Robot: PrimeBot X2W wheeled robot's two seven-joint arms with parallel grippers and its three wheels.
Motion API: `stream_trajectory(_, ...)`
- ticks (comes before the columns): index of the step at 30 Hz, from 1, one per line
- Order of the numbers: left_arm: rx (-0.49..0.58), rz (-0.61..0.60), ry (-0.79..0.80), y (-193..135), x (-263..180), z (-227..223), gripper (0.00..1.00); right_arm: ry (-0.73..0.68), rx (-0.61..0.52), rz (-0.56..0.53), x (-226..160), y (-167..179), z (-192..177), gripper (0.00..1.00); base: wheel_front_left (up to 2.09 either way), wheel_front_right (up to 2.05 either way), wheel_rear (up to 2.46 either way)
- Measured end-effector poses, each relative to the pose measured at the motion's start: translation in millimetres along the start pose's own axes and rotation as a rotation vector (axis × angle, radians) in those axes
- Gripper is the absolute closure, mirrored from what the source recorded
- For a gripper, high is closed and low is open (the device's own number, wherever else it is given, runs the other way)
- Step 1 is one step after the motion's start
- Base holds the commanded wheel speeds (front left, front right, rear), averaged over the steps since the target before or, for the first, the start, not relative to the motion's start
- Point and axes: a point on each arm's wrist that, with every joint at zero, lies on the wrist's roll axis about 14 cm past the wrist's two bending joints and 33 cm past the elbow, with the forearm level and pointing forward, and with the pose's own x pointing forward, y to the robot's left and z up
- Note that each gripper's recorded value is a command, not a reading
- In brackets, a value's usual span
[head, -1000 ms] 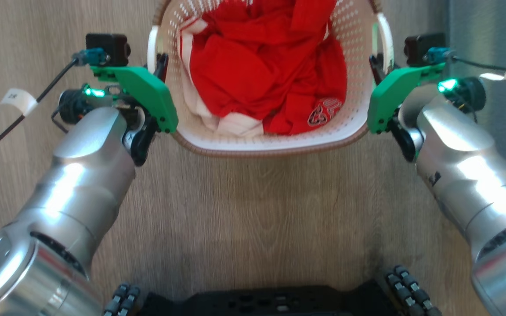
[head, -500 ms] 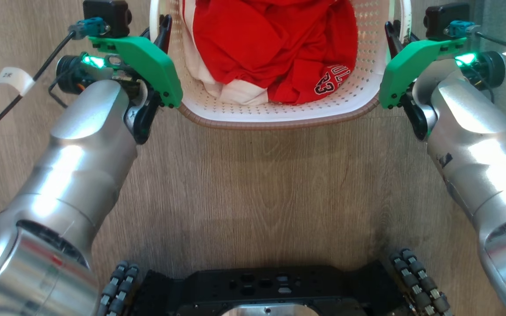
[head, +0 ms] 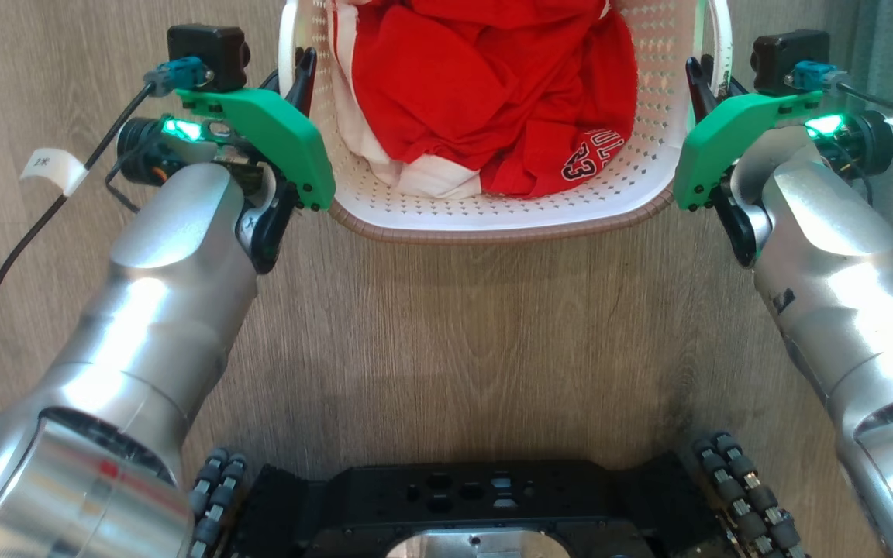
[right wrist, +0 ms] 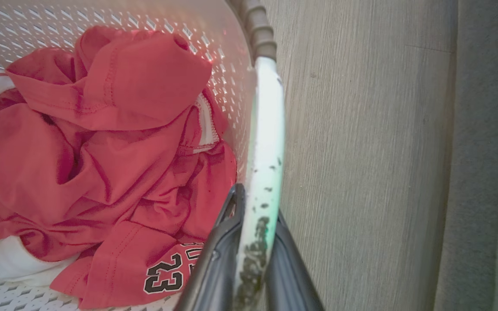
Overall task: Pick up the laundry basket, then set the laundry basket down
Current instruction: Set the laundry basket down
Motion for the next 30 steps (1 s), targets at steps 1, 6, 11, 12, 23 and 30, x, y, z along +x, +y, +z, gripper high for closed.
stream_trajectory(1,0.000,-0.003,0.001,0.0,0.1,-0.7,1.00,-0.002,0.002,-0.001,0.1,0.0,-0.5,1.00,0.00,0.00,0.00)
stream_trajectory(6,-0.006,0.007,0.010,1.8,0.4,-5.5,1.00,-0.004,0.006,-0.005,1.1,-1.0,-0.7,1.00,0.00,0.00,0.00)
stream_trajectory(11,-0.014,0.004,0.014,1.7,1.2,-8.5,1.00,-0.006,0.008,-0.008,2.4,-1.8,-0.9,1.00,0.00,0.00,0.00)
stream_trajectory(12,-0.014,0.004,0.014,1.5,1.3,-8.6,1.00,-0.007,0.008,-0.009,2.5,-2.0,-0.8,1.00,0.00,0.00,0.00)
stream_trajectory(23,-0.010,-0.013,0.011,-5.1,0.4,-6.4,0.00,0.004,0.021,-0.014,1.3,-0.2,-0.5,0.00,0.00,0.00,0.00)
stream_trajectory(30,-0.016,-0.019,0.019,-7.6,-1.3,-8.0,0.00,0.030,0.003,-0.012,-2.8,1.2,-11.1,0.00,0.00,0.00,0.00)
